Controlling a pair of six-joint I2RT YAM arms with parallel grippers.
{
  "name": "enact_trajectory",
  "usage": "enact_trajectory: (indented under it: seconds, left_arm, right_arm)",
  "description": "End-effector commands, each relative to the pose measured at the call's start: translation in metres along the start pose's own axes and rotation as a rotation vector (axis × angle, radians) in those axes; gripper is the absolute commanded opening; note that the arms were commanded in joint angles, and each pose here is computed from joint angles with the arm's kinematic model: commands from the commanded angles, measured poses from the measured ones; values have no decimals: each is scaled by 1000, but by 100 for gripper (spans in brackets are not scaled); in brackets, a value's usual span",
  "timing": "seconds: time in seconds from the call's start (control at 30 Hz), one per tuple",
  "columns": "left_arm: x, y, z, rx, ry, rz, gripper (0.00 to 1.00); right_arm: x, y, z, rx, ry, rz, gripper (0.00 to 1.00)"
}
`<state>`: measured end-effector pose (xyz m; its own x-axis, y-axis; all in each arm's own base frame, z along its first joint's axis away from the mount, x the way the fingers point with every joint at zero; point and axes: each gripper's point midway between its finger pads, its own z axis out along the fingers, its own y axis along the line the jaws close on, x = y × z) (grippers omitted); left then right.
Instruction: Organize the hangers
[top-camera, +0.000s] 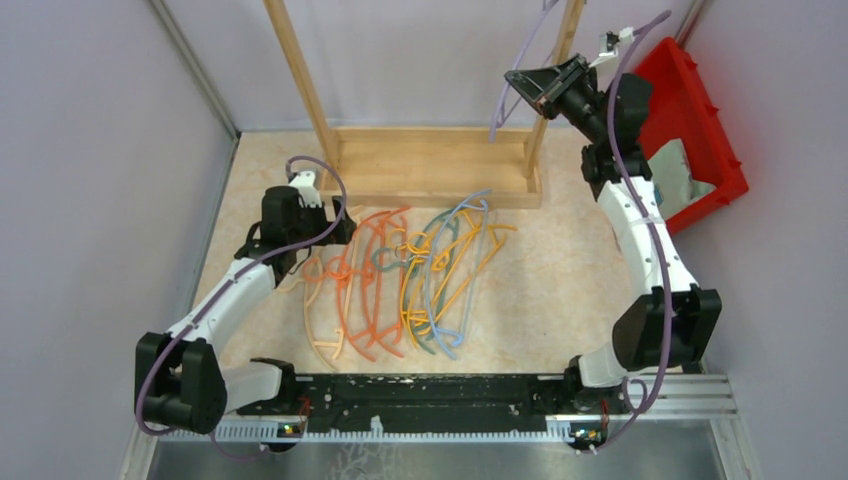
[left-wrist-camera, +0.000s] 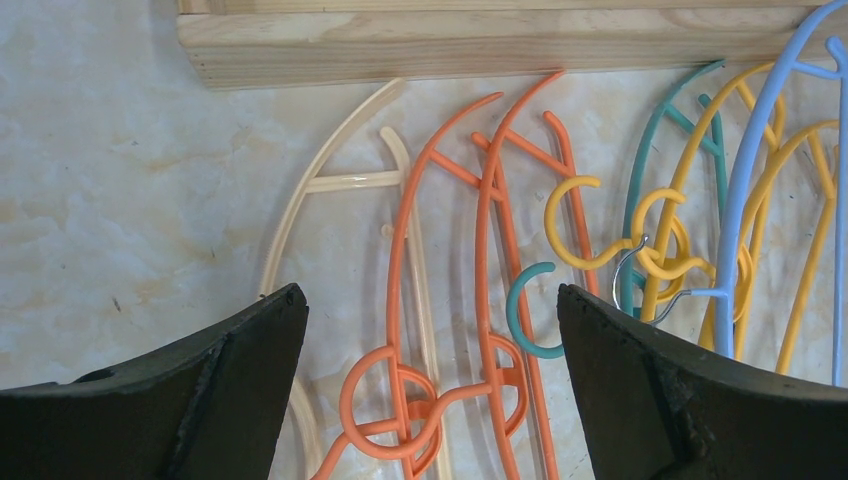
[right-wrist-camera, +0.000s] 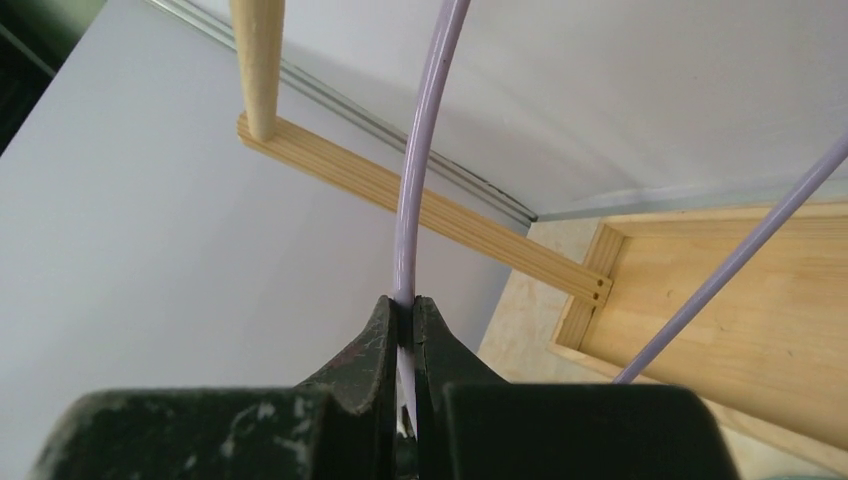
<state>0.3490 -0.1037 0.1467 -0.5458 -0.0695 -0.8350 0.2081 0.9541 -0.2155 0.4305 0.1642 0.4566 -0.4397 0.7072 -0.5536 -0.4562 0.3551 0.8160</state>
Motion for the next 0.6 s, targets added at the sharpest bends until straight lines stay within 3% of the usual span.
enact_trajectory:
  seconds: [0.0, 0.23, 0.3, 0.33, 0.43, 0.5, 0.57]
  left_arm:
    - [-4, 1, 2, -2, -11, 18, 100]
    - [-1, 2, 1, -6, -9, 18, 100]
    - [0, 2, 0, -6, -8, 18, 100]
    - [1, 2, 1, -5, -6, 17, 100]
    - [1, 2, 1, -4, -6, 14, 100]
    - [1, 1, 0, -2, -7, 13, 100]
    - [1, 2, 1, -5, -7, 13, 100]
  right_arm:
    - [-21, 32, -23, -59, -62, -33, 0]
    - [-22, 10, -42, 86, -85, -62, 1]
    - [-23, 5, -49, 128, -99, -80, 13]
    - [-22, 4, -52, 142, -99, -90, 32]
    - [-22, 10, -64, 163, -109, -158, 59]
    - [-26, 12, -73, 197, -130, -205, 71]
    - [-28, 11, -82, 256, -136, -246, 74]
